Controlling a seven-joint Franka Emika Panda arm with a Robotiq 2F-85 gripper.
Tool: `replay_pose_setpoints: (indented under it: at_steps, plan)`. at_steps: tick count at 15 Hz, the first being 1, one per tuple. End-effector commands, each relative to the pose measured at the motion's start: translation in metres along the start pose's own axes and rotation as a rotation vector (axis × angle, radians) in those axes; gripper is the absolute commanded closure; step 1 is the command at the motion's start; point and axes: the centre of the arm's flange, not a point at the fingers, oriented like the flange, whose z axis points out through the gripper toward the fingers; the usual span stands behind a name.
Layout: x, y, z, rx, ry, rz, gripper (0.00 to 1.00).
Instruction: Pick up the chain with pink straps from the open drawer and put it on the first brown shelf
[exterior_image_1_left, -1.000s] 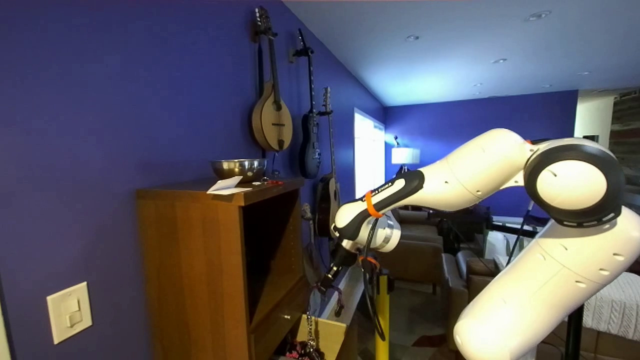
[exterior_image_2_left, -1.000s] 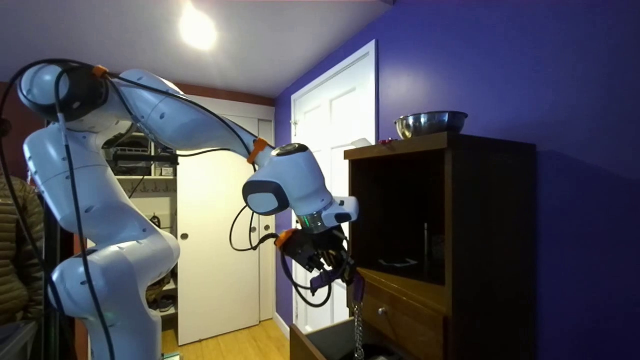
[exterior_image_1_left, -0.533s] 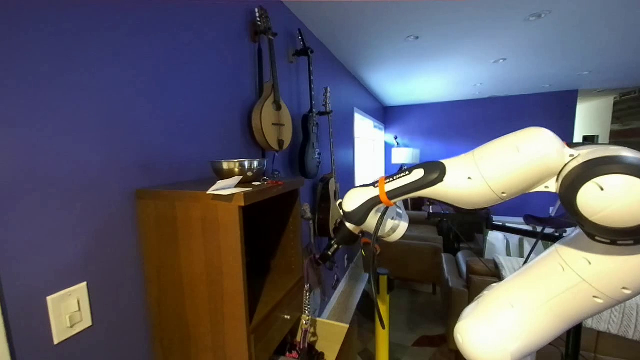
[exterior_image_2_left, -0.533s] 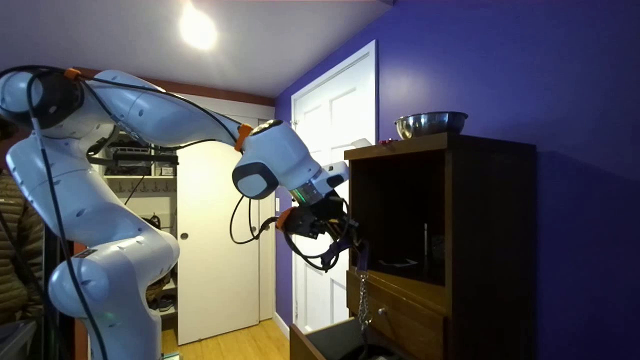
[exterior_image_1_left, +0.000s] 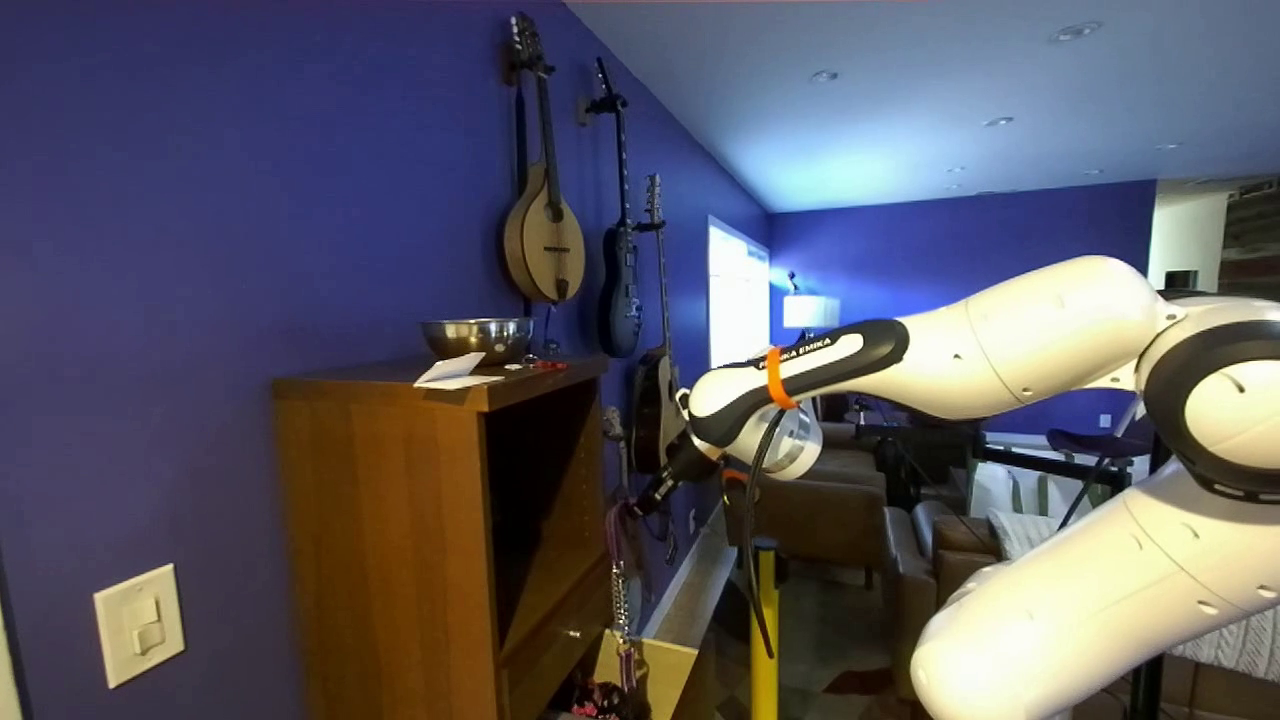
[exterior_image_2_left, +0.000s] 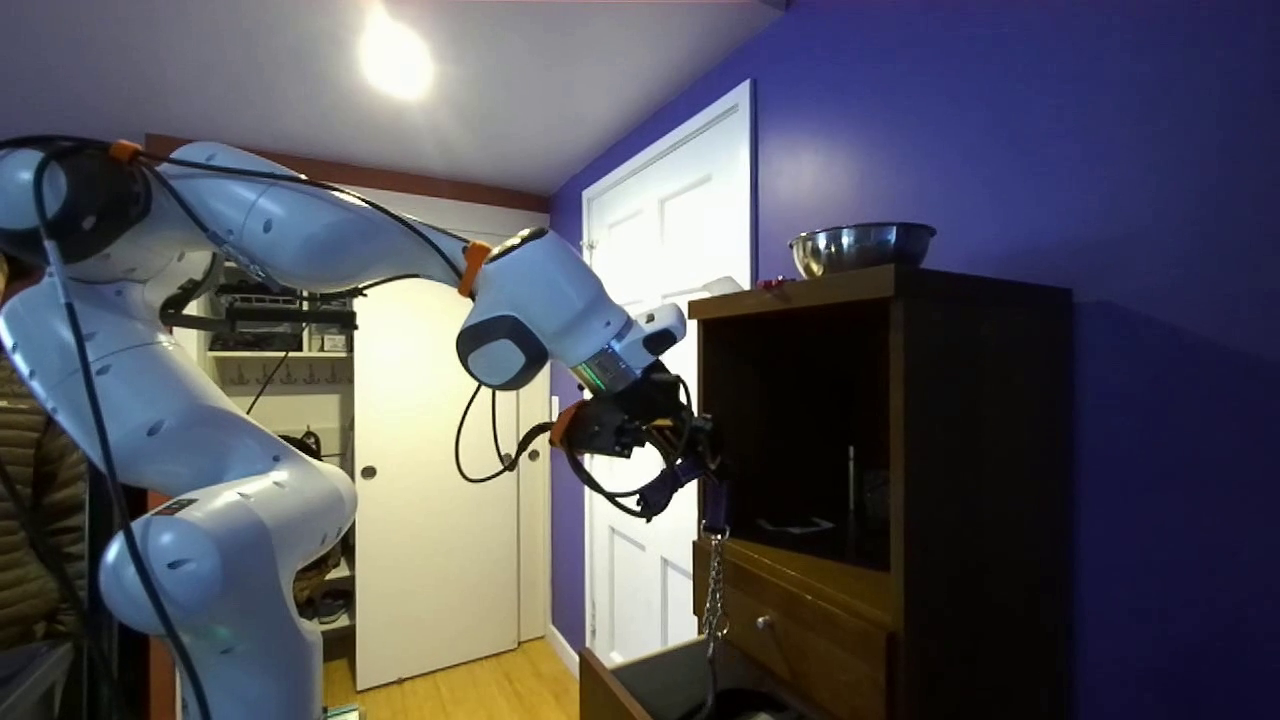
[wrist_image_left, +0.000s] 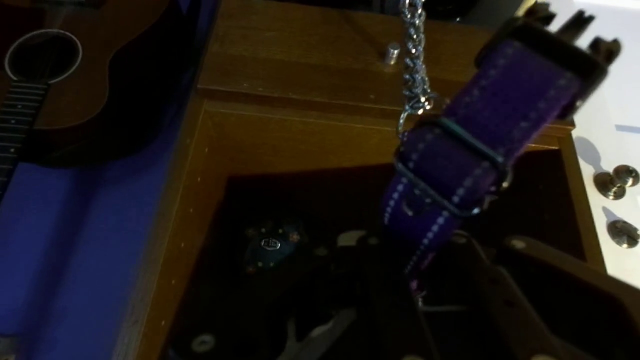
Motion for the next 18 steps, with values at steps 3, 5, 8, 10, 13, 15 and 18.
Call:
replay_pose_setpoints:
  at_steps: [3,5,8,10,13,15,18]
  plan:
    - [0.032,-0.001,-0.037,-0.115,0.164,-0.012,0.96]
    - [0.042,0.000,-0.054,-0.153,0.220,-0.024,0.96]
    - [0.065,0.000,-0.065,-0.208,0.309,-0.041,0.96]
    - [0.075,-0.003,-0.067,-0.221,0.335,-0.062,0.96]
    - [0.086,-0.009,-0.057,-0.228,0.369,-0.066,0.96]
    - [0.090,-0.011,-0.048,-0.261,0.404,-0.058,0.96]
    - [0.090,-0.006,-0.032,-0.348,0.471,-0.015,0.96]
